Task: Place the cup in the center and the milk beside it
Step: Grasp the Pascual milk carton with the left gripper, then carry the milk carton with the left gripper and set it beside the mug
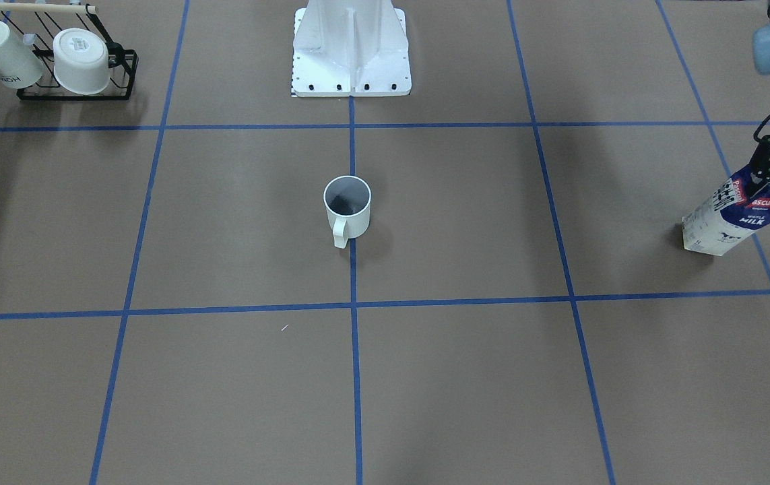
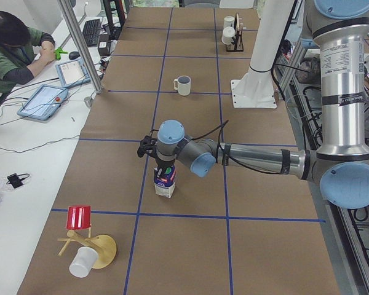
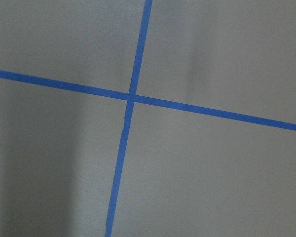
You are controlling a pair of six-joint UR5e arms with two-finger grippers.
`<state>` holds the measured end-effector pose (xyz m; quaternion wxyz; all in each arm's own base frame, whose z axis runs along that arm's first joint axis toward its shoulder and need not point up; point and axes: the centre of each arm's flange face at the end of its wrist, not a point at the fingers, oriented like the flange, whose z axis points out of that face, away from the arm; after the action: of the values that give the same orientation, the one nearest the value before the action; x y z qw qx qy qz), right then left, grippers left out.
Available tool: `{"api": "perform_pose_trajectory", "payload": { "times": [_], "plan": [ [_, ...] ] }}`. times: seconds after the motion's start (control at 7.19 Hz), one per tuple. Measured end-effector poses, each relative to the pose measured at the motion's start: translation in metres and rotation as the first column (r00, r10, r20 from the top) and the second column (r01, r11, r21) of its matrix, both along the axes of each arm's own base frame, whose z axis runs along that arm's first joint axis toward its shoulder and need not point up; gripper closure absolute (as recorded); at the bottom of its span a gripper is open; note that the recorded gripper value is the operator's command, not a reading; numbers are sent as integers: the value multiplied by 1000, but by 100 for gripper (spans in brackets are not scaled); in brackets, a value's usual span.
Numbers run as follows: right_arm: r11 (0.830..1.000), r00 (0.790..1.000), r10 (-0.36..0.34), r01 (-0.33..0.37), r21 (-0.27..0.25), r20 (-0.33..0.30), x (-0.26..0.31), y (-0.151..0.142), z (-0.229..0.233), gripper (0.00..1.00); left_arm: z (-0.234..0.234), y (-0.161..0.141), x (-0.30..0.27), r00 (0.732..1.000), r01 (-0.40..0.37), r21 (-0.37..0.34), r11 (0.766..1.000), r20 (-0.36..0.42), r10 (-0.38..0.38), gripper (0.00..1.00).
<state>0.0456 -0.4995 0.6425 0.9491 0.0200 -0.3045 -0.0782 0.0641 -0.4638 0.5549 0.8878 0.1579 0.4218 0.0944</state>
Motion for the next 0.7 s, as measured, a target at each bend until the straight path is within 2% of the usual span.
{"api": "perform_pose_trajectory", "payload": {
  "times": [0.28,0.42,0.7],
  "plan": [
    [1000,1000,0,0,-4,0,0,0,2,0,-45,-6,2,999,18,-36,999,-27,-19,100],
    [1000,1000,0,0,-5,0,0,0,2,0,-81,-16,9,996,63,-76,995,-54,-67,100],
    [1000,1000,0,0,-10,-1,0,1,5,0,-153,-39,62,984,116,-159,980,-117,-135,100]
  ]
}}
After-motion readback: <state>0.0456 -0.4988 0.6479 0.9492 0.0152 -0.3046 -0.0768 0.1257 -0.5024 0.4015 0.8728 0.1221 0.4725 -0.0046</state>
